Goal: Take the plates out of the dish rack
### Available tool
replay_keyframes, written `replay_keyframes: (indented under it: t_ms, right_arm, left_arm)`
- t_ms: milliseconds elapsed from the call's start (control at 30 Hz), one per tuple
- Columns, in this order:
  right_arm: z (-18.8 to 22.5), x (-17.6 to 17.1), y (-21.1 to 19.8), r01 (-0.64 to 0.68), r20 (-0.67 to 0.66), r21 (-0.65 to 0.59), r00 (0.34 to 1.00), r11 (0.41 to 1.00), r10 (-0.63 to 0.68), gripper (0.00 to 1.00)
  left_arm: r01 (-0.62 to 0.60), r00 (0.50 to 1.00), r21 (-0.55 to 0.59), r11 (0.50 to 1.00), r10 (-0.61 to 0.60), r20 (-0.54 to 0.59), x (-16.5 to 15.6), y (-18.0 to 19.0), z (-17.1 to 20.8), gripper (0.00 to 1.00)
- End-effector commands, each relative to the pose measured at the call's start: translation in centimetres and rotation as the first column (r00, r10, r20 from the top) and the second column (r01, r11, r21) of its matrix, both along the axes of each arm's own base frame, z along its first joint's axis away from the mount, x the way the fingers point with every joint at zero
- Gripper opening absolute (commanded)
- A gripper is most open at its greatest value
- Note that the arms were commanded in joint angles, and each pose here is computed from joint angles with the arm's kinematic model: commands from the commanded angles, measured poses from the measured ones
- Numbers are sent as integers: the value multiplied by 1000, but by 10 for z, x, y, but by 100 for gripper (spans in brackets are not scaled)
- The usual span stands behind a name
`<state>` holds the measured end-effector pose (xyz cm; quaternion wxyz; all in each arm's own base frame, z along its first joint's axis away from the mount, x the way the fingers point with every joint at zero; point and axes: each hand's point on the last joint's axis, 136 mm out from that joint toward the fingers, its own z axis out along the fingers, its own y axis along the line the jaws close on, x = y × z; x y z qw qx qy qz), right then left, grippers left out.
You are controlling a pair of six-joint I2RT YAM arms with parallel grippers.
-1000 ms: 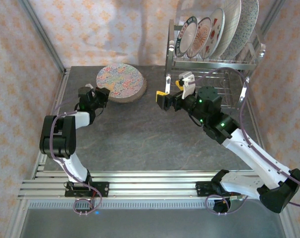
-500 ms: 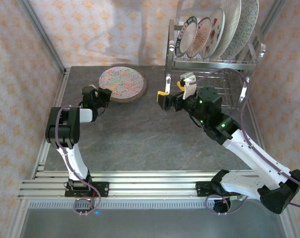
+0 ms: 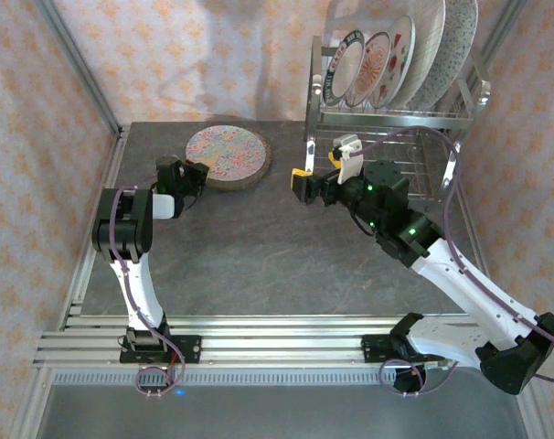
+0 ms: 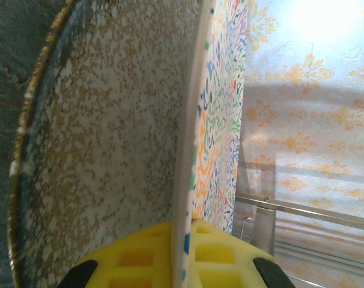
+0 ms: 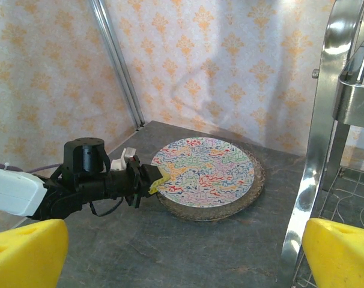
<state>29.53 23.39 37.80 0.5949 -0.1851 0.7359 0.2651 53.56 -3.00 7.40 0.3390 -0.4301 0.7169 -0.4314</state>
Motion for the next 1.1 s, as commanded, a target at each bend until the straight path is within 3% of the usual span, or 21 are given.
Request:
replay_keyframes:
  t_ms: [0,467,767,933,1067]
  right_arm:
    - [14,-1,-4,20,19,14,1000,1000,-20,99]
    - [14,3,-4,33,20,15,999,999,-34,99]
    - [16,4,-4,39,20,21,999,999,-39,99]
    - [18,4,-5,45,22,22,999,999,-46,99]
    - [19,5,-6,50,21,22,998,999,-51,99]
  left_arm:
    - [25,996,34,999,-28,84,15,-1,25,0]
    - [47,998,31,998,-48,28,16,-3,6,2]
    - [65,998,40,997,-65,2,16,-5,4,21]
    - [83,996,61,995,-80,-47,13,-5,0,35]
    - [93,991,79,993,-85,-100,9,-4,-6,41]
